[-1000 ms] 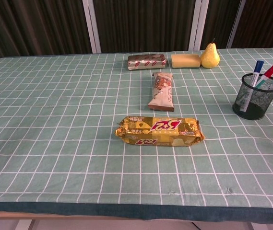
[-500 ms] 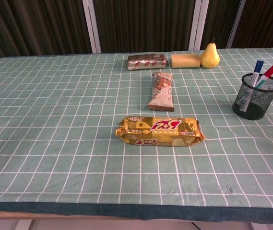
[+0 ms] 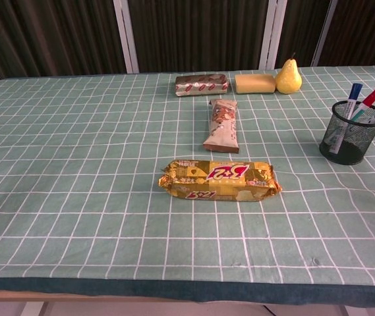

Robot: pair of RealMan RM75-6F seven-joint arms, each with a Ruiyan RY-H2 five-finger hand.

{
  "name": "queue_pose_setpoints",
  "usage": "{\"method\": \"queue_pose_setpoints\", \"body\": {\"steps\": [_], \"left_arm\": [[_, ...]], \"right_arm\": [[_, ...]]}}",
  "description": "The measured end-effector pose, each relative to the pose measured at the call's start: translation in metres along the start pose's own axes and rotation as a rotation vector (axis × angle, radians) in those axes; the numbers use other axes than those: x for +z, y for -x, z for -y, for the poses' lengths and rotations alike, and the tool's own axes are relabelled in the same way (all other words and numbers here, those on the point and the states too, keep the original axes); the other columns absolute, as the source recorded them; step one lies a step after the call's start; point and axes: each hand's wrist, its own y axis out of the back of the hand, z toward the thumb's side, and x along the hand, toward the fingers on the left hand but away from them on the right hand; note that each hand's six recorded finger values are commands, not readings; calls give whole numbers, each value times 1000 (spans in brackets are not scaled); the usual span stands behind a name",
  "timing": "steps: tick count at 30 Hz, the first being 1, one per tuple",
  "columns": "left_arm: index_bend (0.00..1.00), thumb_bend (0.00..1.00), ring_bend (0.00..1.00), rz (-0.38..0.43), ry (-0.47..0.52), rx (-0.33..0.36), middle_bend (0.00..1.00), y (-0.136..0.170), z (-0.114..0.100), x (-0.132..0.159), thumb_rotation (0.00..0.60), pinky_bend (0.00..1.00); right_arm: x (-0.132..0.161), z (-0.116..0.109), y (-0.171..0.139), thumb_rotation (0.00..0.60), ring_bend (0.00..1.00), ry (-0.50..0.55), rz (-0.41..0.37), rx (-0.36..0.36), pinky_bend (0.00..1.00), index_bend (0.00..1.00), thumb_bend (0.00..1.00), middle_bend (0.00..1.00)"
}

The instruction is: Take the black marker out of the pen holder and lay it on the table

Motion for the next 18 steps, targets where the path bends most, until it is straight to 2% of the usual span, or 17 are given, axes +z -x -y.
{"method": "queue_pose_setpoints", "body": {"steps": [7, 13, 18], "left_arm": [[102, 503, 180, 2, 2, 0, 158, 1, 0, 0, 600, 378], [102, 502, 180, 3, 6, 1, 158, 1, -1, 0, 600, 378], [102, 503, 180, 3, 9, 2, 158, 2, -1, -1, 600, 379]], "right_arm": [[12, 12, 28, 600, 1000, -55, -24, 61, 1000, 601, 249, 1000], [23, 26, 39, 600, 1000, -88, -46, 102, 1000, 605, 363, 1000], [27, 37, 41, 600, 1000, -118, -54, 140, 1000, 605, 412, 1000]]}}
